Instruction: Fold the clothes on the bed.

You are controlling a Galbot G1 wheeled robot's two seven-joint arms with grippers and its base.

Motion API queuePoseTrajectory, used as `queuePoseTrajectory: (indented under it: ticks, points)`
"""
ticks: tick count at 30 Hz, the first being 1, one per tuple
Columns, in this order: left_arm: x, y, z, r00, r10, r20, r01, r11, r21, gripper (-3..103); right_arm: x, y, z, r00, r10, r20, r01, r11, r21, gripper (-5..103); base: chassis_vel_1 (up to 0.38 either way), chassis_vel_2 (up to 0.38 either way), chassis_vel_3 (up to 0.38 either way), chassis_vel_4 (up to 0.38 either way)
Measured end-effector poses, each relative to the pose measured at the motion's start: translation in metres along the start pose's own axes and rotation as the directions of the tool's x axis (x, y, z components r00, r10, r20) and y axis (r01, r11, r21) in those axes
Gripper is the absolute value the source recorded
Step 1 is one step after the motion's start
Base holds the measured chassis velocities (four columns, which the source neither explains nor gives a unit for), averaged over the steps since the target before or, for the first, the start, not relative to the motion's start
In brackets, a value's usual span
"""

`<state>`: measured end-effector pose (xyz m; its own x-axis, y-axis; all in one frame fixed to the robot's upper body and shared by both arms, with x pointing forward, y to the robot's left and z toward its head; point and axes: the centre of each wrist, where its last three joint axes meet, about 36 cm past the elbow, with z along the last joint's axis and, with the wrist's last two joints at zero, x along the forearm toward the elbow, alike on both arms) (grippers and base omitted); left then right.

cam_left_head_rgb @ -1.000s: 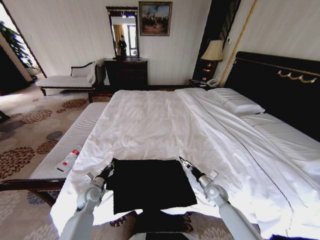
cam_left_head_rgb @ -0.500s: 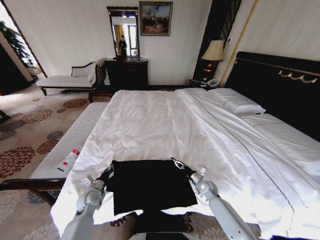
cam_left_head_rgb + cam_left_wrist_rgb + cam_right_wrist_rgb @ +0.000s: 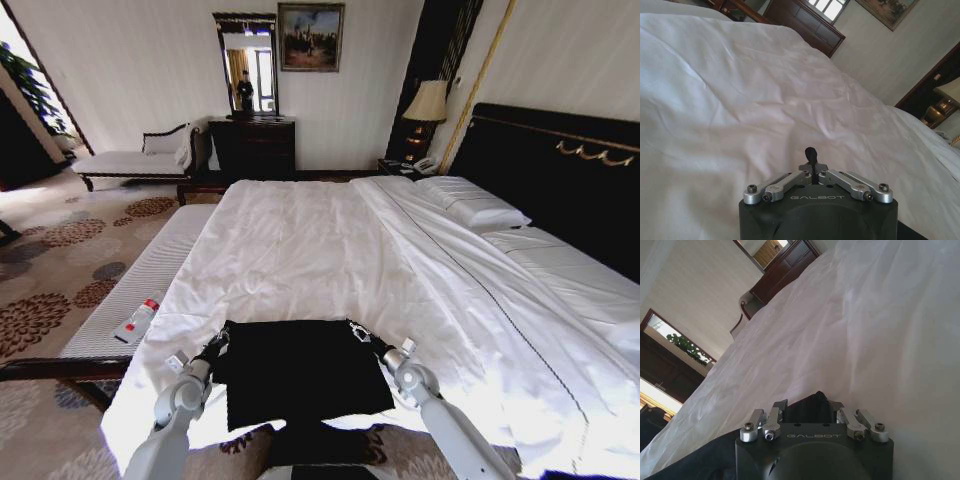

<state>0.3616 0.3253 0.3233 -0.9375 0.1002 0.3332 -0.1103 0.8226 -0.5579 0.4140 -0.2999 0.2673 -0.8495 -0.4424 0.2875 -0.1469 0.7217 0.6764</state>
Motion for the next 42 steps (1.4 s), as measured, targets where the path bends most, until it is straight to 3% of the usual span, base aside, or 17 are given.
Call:
queuePoseTrajectory:
  ticks: [1,3,4,7,9,12,15,20,25,27,29,31,33,34,39,40,42]
  points:
    - [0.000,0.000,0.000,1.000,0.000,0.000,0.000,1.000,-0.001,1,0.000,0.000,0.000,1.000,-0.003,0.002,0.003,1.000,0.003,37,0.000,0.000,0.000,0.000]
    - [0.000,0.000,-0.001,1.000,-0.001,0.001,0.001,1.000,-0.001,1,0.000,0.000,0.000,1.000,-0.005,0.004,0.005,1.000,0.005,37,0.000,0.000,0.000,0.000]
    - [0.001,0.001,0.000,1.000,-0.001,0.002,0.001,1.000,-0.001,1,0.000,0.000,0.001,1.000,-0.007,0.013,0.007,1.000,0.008,27,0.000,0.000,0.000,0.000]
    - [0.001,0.000,0.000,1.000,-0.002,0.003,0.002,1.000,0.001,1,-0.001,0.000,0.000,0.999,-0.009,0.038,0.008,1.000,0.008,16,0.000,0.000,0.000,0.000]
    - [0.001,0.000,0.001,1.000,-0.002,0.003,0.002,1.000,0.002,1,-0.001,0.000,-0.001,0.999,-0.008,0.050,0.008,1.000,0.007,16,0.000,0.000,0.000,0.000]
    - [0.003,0.000,0.000,1.000,-0.001,0.010,0.001,1.000,0.003,1,0.002,0.004,-0.007,0.993,-0.023,0.119,0.024,1.000,-0.006,2,0.000,0.000,0.000,0.000]
    - [0.008,-0.004,-0.006,0.999,0.007,0.033,-0.007,1.000,0.012,1,0.015,0.011,-0.012,0.975,-0.075,0.207,0.081,0.997,-0.021,1,0.000,0.000,0.000,0.000]
    - [0.016,-0.011,-0.013,0.998,0.027,0.061,-0.029,0.999,0.028,1,0.029,0.019,-0.015,0.956,-0.129,0.265,0.141,0.990,-0.027,0,0.000,0.000,0.000,0.000]
    - [0.033,-0.031,-0.030,0.988,0.089,0.128,-0.097,0.994,0.052,1,0.051,0.042,-0.020,0.904,-0.236,0.357,0.253,0.967,-0.001,0,0.000,0.000,0.000,0.000]
    - [0.041,-0.040,-0.039,0.979,0.125,0.163,-0.137,0.988,0.065,1,0.058,0.055,-0.023,0.873,-0.276,0.403,0.298,0.955,0.010,0,0.000,0.000,0.000,0.000]
    - [0.055,-0.054,-0.054,0.959,0.179,0.218,-0.198,0.978,0.071,1,0.069,0.076,-0.032,0.808,-0.348,0.476,0.367,0.928,0.057,0,0.000,0.000,0.000,0.000]
    - [0.059,-0.057,-0.058,0.954,0.190,0.231,-0.211,0.975,0.072,1,0.072,0.080,-0.033,0.795,-0.360,0.488,0.376,0.924,0.068,0,0.000,0.000,0.000,0.000]
    - [0.078,-0.069,-0.074,0.930,0.233,0.284,-0.263,0.962,0.073,1,0.089,0.101,-0.046,0.728,-0.415,0.546,0.416,0.900,0.131,0,0.000,0.000,0.000,0.000]
    - [0.078,-0.069,-0.074,0.930,0.233,0.284,-0.263,0.962,0.073,1,0.089,0.101,-0.046,0.728,-0.415,0.546,0.416,0.900,0.131,0,0.000,0.000,0.000,0.000]
    - [0.122,-0.096,-0.103,0.875,0.311,0.370,-0.349,0.936,0.039,1,0.130,0.145,-0.073,0.622,-0.498,0.604,0.460,0.857,0.234,0,0.000,0.000,0.000,0.000]
    - [0.122,-0.096,-0.103,0.875,0.311,0.370,-0.349,0.936,0.039,1,0.130,0.145,-0.073,0.622,-0.498,0.604,0.460,0.857,0.234,0,0.000,0.000,0.000,0.000]
    - [0.139,-0.109,-0.112,0.853,0.344,0.393,-0.380,0.925,0.016,1,0.143,0.160,-0.078,0.589,-0.527,0.613,0.469,0.841,0.272,0,0.000,0.000,0.000,0.000]
